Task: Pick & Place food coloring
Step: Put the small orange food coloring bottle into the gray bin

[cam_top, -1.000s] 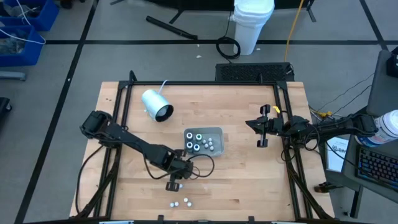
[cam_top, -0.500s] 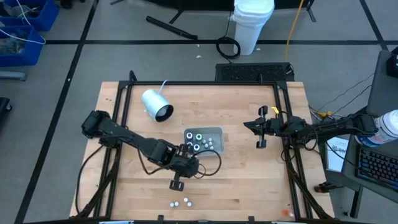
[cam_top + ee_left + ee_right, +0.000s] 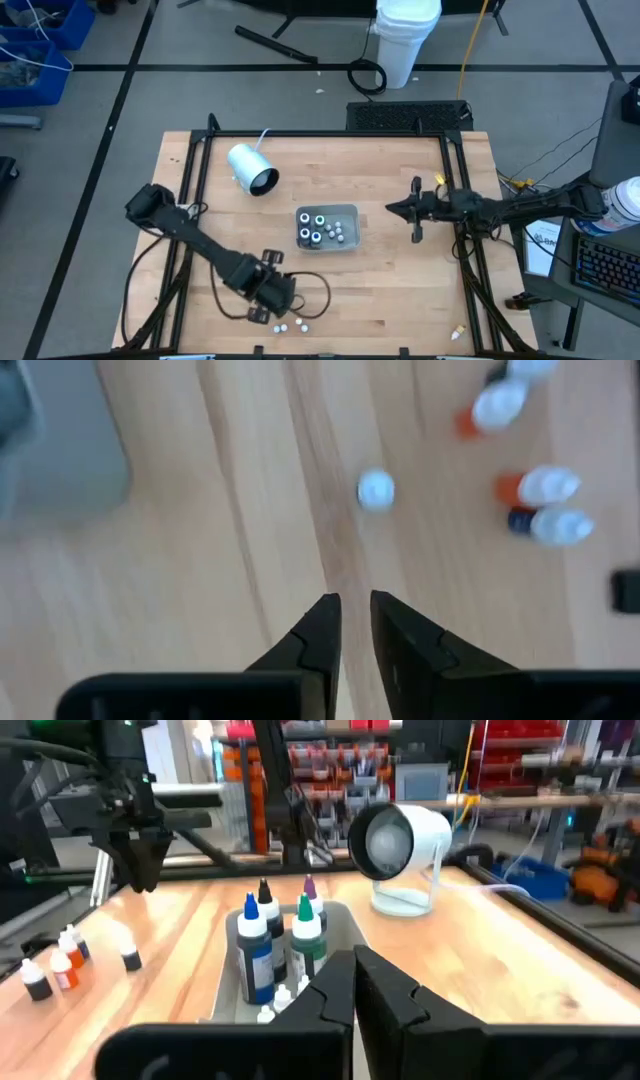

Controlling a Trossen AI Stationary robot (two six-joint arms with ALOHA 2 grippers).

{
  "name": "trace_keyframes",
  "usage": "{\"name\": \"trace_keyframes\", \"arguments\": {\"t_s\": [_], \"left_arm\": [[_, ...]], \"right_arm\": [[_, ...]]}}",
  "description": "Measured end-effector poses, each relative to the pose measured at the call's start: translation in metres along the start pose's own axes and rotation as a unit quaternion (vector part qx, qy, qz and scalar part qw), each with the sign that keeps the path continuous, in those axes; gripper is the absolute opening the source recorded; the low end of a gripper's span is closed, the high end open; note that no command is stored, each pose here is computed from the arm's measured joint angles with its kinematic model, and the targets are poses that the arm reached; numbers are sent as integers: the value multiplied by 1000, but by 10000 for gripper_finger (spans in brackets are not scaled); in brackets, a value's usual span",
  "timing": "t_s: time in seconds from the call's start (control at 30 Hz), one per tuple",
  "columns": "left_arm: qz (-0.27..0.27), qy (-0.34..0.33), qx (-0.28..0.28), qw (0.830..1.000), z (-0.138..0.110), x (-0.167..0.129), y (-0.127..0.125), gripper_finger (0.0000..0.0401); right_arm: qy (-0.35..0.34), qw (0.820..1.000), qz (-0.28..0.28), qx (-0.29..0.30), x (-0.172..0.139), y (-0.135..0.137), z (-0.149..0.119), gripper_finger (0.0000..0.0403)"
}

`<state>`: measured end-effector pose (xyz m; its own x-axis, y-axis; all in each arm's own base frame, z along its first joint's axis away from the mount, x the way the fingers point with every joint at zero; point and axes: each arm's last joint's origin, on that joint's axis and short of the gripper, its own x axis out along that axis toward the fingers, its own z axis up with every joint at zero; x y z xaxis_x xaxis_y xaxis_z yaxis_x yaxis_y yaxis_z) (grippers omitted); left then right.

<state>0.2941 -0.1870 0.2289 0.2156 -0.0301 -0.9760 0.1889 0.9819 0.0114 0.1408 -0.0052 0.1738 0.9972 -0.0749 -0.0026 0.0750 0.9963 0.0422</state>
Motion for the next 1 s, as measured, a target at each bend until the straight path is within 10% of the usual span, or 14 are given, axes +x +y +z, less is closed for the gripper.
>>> {"name": "trace_keyframes", "arguments": {"t_s": [0.7,1.0], "left_arm": [[46,-39,-15,998,-34,11,-52,67],[127,-120,63,983,-36,10,-64,67]], "right_arm": [[1,996,87,11,-1,11,22,0],[64,996,65,-18,5,11,36,0]]}}
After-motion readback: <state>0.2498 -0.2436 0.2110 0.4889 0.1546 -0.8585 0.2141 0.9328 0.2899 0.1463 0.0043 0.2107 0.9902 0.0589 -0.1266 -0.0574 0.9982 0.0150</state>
